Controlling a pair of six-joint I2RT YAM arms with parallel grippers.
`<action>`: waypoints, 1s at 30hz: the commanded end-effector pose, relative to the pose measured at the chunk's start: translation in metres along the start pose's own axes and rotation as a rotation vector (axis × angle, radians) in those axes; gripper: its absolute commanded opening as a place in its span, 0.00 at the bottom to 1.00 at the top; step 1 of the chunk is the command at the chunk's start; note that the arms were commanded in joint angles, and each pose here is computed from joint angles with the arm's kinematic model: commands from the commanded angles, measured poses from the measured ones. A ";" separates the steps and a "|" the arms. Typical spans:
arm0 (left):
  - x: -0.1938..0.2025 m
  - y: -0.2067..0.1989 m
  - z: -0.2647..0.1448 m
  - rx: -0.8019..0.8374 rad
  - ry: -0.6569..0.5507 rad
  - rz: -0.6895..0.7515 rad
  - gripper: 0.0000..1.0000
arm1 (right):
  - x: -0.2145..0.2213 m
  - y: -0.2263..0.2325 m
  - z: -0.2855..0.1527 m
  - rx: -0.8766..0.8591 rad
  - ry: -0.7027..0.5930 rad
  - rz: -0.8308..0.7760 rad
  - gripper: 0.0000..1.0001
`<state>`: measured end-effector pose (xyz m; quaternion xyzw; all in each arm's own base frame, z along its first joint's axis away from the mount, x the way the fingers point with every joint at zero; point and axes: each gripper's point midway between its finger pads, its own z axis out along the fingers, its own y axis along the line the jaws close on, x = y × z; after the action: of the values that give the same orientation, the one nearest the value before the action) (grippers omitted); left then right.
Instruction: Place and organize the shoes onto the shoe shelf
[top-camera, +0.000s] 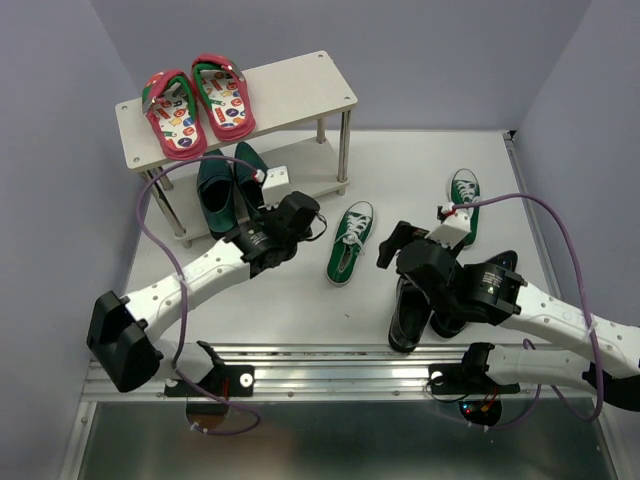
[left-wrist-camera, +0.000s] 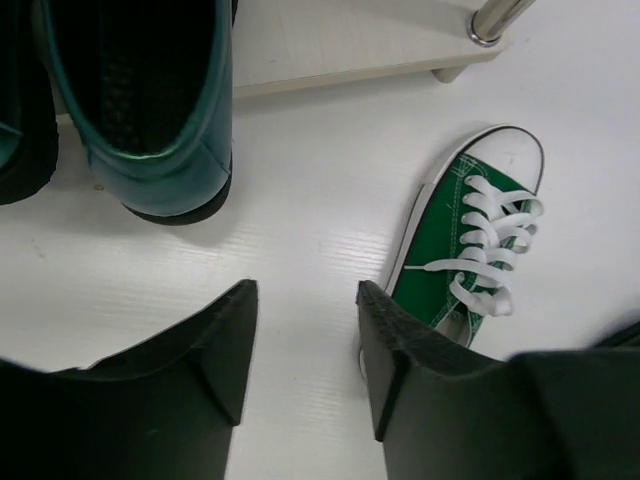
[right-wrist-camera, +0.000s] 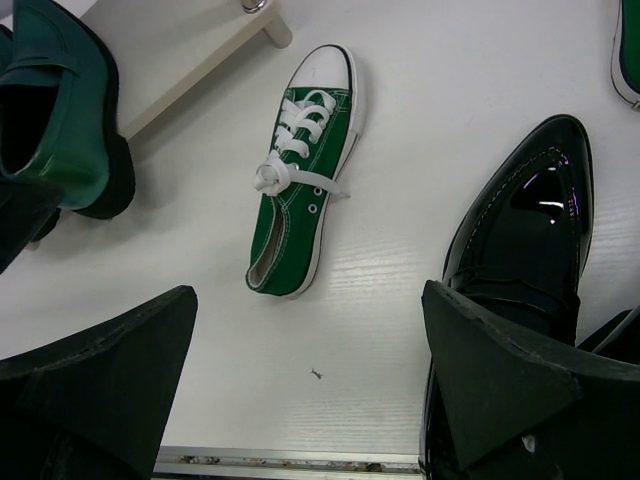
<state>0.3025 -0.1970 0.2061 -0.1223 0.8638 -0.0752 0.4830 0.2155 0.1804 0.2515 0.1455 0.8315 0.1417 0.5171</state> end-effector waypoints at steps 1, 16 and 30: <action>-0.006 0.008 0.014 -0.125 -0.035 0.091 0.58 | -0.016 0.001 -0.005 -0.015 -0.051 0.050 1.00; -0.004 0.051 0.019 -0.292 -0.126 0.141 0.97 | -0.013 -0.002 -0.005 -0.008 -0.040 0.046 1.00; -0.017 0.072 0.066 -0.287 -0.136 0.109 0.98 | -0.012 0.004 -0.004 -0.021 -0.032 0.042 1.00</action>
<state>0.3433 -0.1229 0.1606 -0.1451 0.8480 0.0967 0.5005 0.2134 0.1774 0.2498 0.1467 0.8316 0.1439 0.5160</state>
